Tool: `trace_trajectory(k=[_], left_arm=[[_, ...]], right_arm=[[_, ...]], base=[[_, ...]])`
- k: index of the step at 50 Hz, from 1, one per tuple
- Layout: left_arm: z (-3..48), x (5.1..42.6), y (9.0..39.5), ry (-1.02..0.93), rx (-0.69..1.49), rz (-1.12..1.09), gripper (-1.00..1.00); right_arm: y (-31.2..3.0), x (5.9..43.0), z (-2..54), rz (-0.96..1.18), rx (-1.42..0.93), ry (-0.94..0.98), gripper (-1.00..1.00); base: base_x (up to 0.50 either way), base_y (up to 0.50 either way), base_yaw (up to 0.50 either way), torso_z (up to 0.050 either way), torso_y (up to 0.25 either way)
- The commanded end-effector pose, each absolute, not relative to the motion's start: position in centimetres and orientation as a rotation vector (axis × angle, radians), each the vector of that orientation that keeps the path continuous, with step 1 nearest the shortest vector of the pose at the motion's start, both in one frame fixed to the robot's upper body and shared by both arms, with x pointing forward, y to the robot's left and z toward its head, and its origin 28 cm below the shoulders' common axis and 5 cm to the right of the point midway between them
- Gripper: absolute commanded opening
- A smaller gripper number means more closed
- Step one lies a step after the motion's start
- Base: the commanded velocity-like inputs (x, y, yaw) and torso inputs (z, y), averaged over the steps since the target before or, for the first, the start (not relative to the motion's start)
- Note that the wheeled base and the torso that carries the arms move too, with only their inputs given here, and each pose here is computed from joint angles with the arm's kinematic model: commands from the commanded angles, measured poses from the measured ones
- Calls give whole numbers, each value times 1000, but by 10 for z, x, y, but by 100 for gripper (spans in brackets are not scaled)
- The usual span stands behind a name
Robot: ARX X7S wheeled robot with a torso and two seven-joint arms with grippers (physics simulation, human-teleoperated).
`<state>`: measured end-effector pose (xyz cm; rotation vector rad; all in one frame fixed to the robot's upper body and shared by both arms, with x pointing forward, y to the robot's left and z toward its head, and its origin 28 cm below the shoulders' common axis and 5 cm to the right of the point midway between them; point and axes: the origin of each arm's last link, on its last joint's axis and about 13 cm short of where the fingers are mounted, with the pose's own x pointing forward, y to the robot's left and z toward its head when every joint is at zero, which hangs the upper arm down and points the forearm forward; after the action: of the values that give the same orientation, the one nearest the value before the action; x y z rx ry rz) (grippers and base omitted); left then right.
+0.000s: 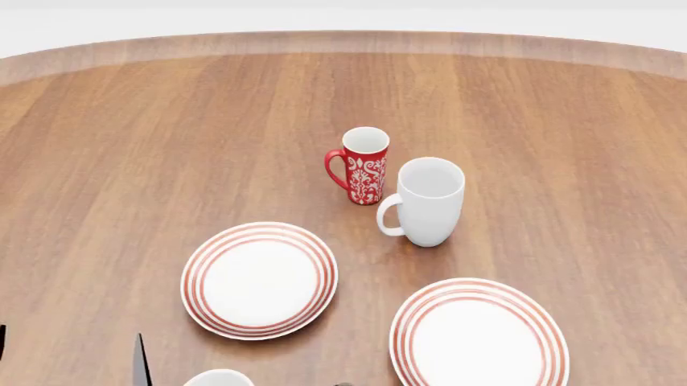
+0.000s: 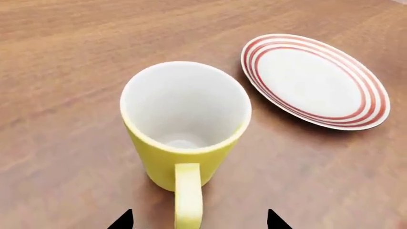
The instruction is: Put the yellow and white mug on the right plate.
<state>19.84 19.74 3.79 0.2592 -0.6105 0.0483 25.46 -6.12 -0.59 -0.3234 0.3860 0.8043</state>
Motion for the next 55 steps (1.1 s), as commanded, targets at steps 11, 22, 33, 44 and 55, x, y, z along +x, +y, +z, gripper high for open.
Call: trace_trajectory(k=[11, 22, 33, 44, 55], left_arm=[[42, 203, 199, -627, 273, 60, 100], [42, 207, 201, -626, 276, 63, 100], [42, 209, 201, -625, 275, 62, 100], [42, 211, 200, -625, 271, 60, 100], [40, 211, 197, -622, 270, 54, 100]], right_arm=[[-56, 262, -14, 822, -348, 376, -100], [-52, 265, -17, 840, -366, 369, -100], [-57, 272, -11, 786, -349, 343, -100], [-74, 290, 25, 593, -265, 247, -100], [-93, 301, 50, 438, -224, 167, -100]], base=[[0, 0, 0, 0, 0], [0, 0, 0, 0, 0], [3, 2, 4, 0, 0], [1, 1, 1, 0, 0], [0, 0, 0, 0, 0]])
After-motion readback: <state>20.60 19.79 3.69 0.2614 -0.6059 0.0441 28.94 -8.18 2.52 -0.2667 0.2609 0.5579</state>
